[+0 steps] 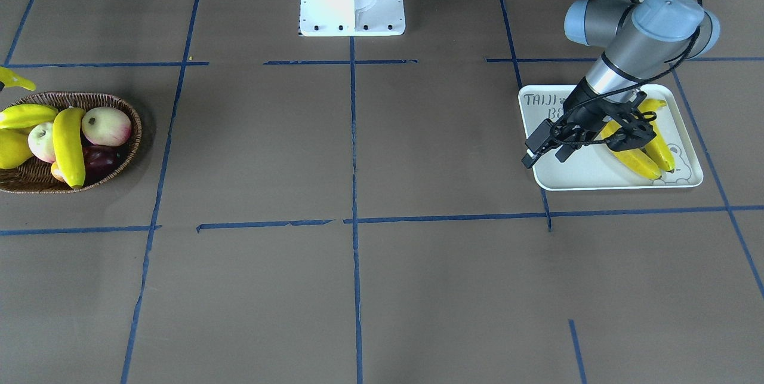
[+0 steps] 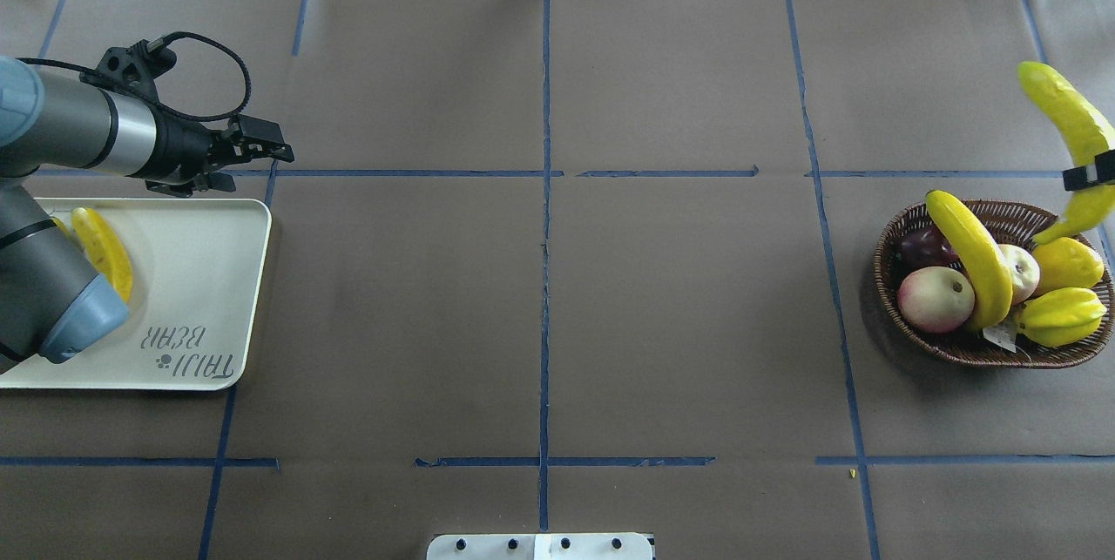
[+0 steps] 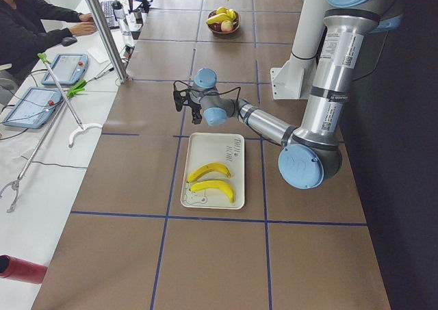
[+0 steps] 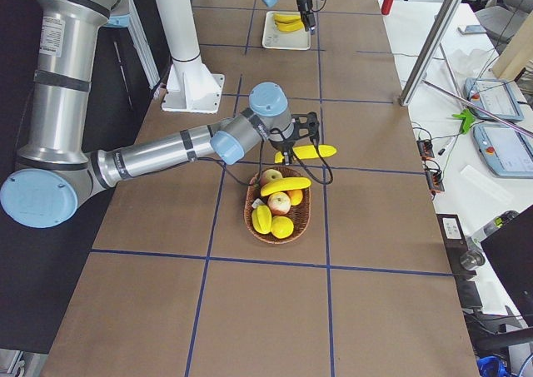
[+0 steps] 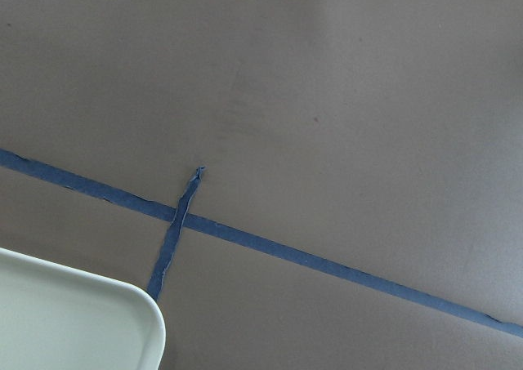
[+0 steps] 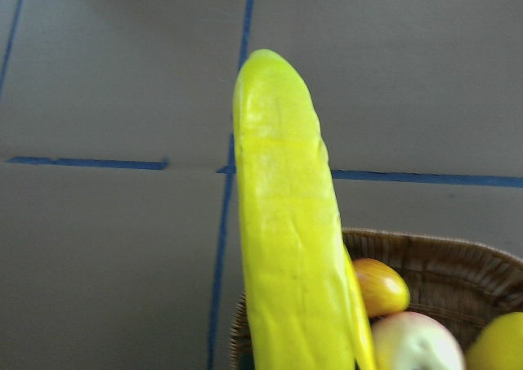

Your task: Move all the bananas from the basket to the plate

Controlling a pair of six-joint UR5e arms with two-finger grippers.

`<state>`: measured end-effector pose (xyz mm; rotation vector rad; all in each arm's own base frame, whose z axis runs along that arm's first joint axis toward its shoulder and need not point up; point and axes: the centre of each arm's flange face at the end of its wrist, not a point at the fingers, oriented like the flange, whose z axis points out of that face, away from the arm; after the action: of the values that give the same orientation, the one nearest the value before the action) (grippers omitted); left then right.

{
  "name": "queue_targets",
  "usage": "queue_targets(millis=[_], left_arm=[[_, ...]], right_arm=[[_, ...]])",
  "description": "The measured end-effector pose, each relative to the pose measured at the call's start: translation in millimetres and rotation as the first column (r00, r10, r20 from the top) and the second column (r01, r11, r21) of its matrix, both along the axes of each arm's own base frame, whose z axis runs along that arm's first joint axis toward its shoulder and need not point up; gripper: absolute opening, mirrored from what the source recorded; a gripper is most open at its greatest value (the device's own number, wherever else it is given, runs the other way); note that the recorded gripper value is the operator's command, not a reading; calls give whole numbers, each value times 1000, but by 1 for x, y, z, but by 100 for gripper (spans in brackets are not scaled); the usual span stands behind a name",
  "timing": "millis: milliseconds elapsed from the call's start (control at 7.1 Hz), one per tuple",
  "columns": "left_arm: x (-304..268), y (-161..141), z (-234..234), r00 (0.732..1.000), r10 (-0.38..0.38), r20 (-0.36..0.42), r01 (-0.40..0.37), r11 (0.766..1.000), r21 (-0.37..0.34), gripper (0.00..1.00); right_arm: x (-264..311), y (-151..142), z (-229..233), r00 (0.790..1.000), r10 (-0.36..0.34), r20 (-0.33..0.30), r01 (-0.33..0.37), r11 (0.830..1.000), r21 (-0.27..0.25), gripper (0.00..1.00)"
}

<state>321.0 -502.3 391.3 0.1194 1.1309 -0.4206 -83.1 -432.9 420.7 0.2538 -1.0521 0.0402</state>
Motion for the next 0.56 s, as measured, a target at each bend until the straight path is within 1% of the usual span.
queue_targets(millis=[141,282,422,563], left_arm=[[8,0,-10,1000,0,-18,0,1000,-8,100],[14,-2,-24,999,-9,-46,8,1000,-22,100],[20,-4,-44,996,-25,-88,22,999,-42,100],[29,-6,-72,989,-39,-140,30,997,-65,100]], right_arm=[[-52,-24,-47,998,18,59,-16,999,-44,1],[-113,-34,-98,993,51,106,-43,996,-80,1],[-179,-24,-144,985,93,147,-78,991,-105,1],[-239,0,-178,975,132,179,-113,987,-111,1]])
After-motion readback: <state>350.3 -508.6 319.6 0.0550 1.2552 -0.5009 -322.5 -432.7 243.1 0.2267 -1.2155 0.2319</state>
